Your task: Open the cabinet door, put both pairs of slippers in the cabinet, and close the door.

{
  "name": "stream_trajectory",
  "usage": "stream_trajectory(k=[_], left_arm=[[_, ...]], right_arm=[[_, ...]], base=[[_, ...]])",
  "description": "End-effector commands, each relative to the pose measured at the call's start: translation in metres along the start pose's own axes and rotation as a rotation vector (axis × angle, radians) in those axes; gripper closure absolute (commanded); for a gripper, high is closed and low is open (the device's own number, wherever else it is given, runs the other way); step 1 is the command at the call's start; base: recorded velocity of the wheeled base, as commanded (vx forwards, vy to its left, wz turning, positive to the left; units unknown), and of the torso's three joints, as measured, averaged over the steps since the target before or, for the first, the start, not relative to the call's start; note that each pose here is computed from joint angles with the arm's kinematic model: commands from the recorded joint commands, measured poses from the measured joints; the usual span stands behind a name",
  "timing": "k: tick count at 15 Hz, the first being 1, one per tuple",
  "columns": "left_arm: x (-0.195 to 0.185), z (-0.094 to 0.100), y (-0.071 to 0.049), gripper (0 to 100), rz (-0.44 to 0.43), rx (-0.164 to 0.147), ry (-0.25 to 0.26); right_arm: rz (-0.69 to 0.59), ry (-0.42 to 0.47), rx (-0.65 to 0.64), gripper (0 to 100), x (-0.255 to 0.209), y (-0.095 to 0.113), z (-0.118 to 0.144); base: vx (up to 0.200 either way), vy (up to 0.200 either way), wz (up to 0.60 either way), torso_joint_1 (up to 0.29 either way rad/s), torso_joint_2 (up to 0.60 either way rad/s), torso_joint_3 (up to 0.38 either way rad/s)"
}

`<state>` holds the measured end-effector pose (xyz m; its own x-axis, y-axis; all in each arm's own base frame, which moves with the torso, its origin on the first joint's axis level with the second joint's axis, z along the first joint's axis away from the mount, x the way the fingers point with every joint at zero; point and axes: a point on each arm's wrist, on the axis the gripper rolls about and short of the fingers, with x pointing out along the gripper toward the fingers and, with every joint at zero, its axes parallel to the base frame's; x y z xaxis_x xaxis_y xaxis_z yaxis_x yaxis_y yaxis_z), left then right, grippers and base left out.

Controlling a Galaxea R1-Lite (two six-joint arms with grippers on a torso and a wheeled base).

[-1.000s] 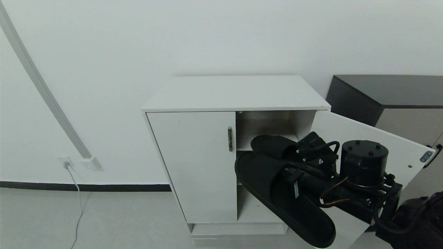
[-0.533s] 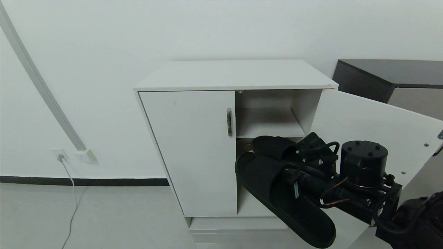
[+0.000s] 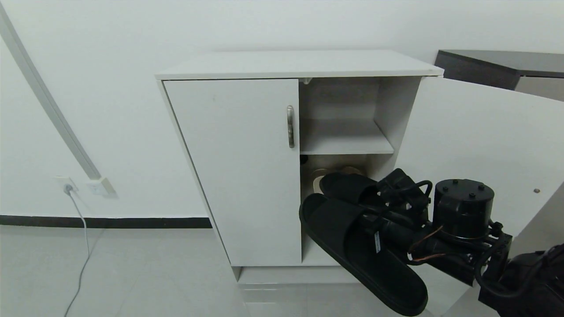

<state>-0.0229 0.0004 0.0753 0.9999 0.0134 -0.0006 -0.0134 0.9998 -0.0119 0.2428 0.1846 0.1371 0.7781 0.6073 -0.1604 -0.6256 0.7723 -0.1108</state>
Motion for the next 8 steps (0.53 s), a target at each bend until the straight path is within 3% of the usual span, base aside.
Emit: stream_trajectory(k=[1,4,8], left_arm=[[0.0001,0.0001,0.0,100,0.0,0.0,0.001],[0.0001,0.0001,0.0,100,0.0,0.0,0.001],[0.0001,0.0001,0.0,100,0.0,0.0,0.001]], right_arm=[[0.001,-0.002,-0.001,100,-0.0002,0.0004,0.0004],[0.0,-0.002,0.0,100,-0.0007,-0.0001,0.0004],[-0.001,-0.006,-0.001,100,-0.001,0.0003,0.0012]], base=[[0.0,0.0,0.0,-0.036,0.44,0.403],[0.0,0.0,0.0,-0.009,0.4,0.39],[0.0,0.0,0.0,0.002,0.09,0.081]])
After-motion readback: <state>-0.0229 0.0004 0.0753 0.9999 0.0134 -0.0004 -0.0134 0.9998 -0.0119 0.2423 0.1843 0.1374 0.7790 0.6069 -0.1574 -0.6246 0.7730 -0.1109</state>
